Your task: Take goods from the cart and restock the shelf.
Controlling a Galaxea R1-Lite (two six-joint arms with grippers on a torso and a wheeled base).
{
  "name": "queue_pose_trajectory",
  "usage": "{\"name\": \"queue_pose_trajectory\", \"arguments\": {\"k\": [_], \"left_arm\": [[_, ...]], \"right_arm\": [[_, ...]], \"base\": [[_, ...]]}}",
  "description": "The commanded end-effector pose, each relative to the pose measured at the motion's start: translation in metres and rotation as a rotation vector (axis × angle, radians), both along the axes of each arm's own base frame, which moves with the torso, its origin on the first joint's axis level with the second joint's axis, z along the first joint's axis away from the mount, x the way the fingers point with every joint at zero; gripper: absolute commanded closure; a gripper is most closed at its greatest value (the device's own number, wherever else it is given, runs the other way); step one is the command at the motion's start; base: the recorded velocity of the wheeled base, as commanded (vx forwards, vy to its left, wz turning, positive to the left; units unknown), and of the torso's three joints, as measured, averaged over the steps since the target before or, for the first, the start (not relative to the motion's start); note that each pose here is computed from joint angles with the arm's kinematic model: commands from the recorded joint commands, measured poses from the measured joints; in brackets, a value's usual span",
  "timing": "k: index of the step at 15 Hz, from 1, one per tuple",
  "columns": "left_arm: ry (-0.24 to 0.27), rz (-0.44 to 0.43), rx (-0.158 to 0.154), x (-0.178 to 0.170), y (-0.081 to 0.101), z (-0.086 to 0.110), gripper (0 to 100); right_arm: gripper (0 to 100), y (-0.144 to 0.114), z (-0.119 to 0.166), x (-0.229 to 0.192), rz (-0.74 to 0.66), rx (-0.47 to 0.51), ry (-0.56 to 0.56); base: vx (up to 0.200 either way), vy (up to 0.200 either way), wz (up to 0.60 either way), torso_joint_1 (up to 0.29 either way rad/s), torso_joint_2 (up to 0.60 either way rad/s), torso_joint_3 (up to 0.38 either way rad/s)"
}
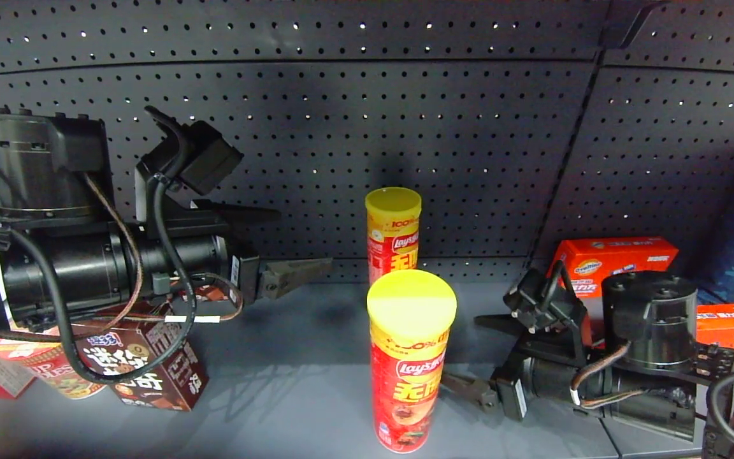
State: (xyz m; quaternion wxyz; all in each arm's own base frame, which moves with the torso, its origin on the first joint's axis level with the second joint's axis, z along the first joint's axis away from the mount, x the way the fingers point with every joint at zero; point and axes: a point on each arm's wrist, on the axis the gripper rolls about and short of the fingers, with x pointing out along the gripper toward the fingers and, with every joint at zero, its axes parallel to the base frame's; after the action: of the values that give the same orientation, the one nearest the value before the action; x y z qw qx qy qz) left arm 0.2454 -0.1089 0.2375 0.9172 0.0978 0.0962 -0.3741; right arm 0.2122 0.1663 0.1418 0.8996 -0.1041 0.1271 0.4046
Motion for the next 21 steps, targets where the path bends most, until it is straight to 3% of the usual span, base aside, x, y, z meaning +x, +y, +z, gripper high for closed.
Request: {"name": "queue_pose_trajectory", "arguments": {"k": [1, 7, 15, 21], "left_arm": [[0.001, -0.001, 0.001, 0.0, 0.0, 0.0, 0], [0.003, -0.001, 0.001, 0.001, 0.0, -0.001, 0], [0.007, -0.001, 0.003, 0.0, 0.0, -0.001, 0], [0.066, -0.017, 0.064, -0.034, 0.003, -0.027, 0]], "right_arm": [[0, 0.004, 0.0, 0.013, -0.015, 0.005, -0.005], [0, 0.016, -0.006, -0.001, 0.047, -0.009, 0.015], [0, -0.003, -0.005, -0.025, 0.052, -0.013, 0.02], [0, -0.018, -0.002, -0.01, -0.03, -0.004, 0.011]], "base": [[0.0, 0.0, 0.0, 0.0, 0.0, 0.0], [0.0, 0.0, 0.0, 0.0, 0.0, 0.0], [0.0, 0.0, 0.0, 0.0, 0.0, 0.0], [0.0, 0.0, 0.0, 0.0, 0.0, 0.0]]}}
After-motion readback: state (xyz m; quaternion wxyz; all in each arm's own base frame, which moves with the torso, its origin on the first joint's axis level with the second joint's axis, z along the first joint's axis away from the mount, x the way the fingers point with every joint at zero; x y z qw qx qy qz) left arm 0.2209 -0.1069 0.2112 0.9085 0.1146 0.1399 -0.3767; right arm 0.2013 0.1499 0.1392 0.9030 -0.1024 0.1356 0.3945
